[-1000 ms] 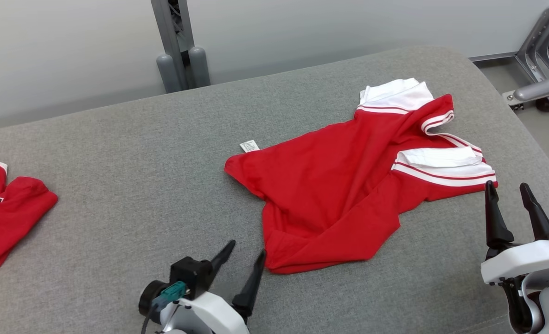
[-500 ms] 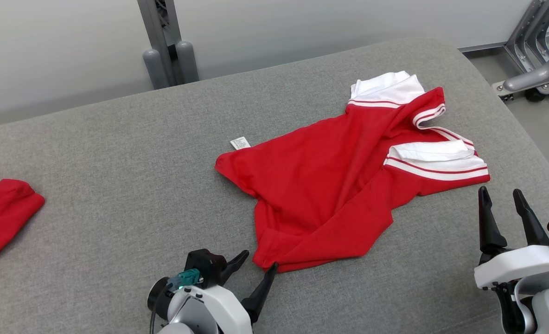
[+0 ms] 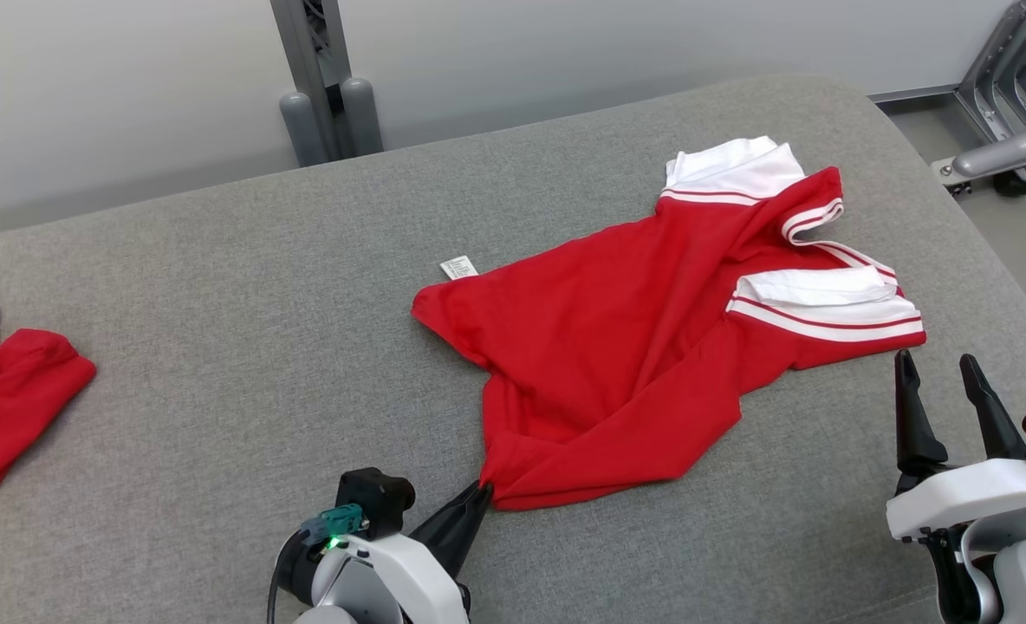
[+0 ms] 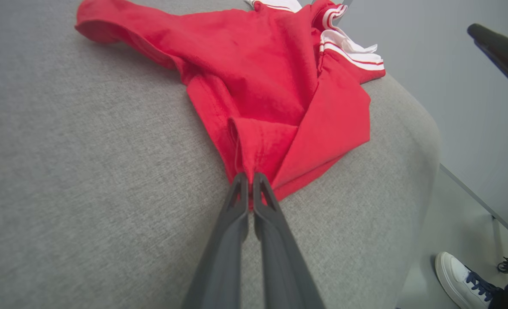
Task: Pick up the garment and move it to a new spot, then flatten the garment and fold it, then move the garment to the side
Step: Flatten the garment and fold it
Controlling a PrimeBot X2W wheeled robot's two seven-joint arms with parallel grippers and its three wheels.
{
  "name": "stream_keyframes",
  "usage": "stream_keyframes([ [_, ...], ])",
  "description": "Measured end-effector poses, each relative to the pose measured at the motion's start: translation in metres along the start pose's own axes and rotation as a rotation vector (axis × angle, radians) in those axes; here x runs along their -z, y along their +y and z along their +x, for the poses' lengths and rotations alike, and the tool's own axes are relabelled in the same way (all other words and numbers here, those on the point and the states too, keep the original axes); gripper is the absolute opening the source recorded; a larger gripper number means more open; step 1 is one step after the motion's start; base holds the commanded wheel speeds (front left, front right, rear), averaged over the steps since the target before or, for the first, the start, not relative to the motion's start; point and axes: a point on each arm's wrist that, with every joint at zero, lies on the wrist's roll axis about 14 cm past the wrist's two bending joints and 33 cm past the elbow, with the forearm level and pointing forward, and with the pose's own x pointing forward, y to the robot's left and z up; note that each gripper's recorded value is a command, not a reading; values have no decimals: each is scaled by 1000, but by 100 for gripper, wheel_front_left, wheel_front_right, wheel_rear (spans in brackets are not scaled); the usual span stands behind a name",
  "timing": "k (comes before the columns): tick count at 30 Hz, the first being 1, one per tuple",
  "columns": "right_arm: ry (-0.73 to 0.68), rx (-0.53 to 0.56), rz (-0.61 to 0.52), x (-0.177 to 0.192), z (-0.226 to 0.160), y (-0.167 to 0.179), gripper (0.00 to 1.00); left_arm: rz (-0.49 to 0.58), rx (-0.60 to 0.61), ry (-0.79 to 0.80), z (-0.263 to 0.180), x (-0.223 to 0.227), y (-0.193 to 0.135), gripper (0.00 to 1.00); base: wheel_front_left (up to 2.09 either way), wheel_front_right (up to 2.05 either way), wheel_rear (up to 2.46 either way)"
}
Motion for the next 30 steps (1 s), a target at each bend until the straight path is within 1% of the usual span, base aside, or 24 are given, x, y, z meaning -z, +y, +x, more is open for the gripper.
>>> stream_keyframes([
  [3, -1, -2, 0, 0, 0, 1, 100, -2, -4, -17, -1, -3, 1, 0, 0, 0, 0],
  [6, -4, -7, 0, -1, 1, 2, 100, -3, -34, -78, -2, -16, 9, 0, 0, 0, 0],
  [7, -9, -12, -1, -3, 1, 4, 100, 5, -63, -142, -4, -33, 18, 0, 0, 0, 0],
  [15, -41, -35, -4, -13, 3, 11, 100, 42, -180, -437, -28, -108, 49, 0, 0, 0, 0],
  [19, -42, -50, -2, -13, 2, 17, 100, 67, -207, -526, -42, -131, 54, 0, 0, 0, 0],
  [22, -37, -63, 2, -11, 1, 22, 100, 73, -204, -508, -46, -123, 52, 0, 0, 0, 0],
  [26, -10, -68, 9, -2, 0, 24, 100, 61, -213, -373, -48, -83, 54, 0, 0, 0, 0],
  [30, 25, -73, 14, 9, 1, 27, 100, 49, -235, -286, -50, -55, 58, 0, 0, 0, 0],
])
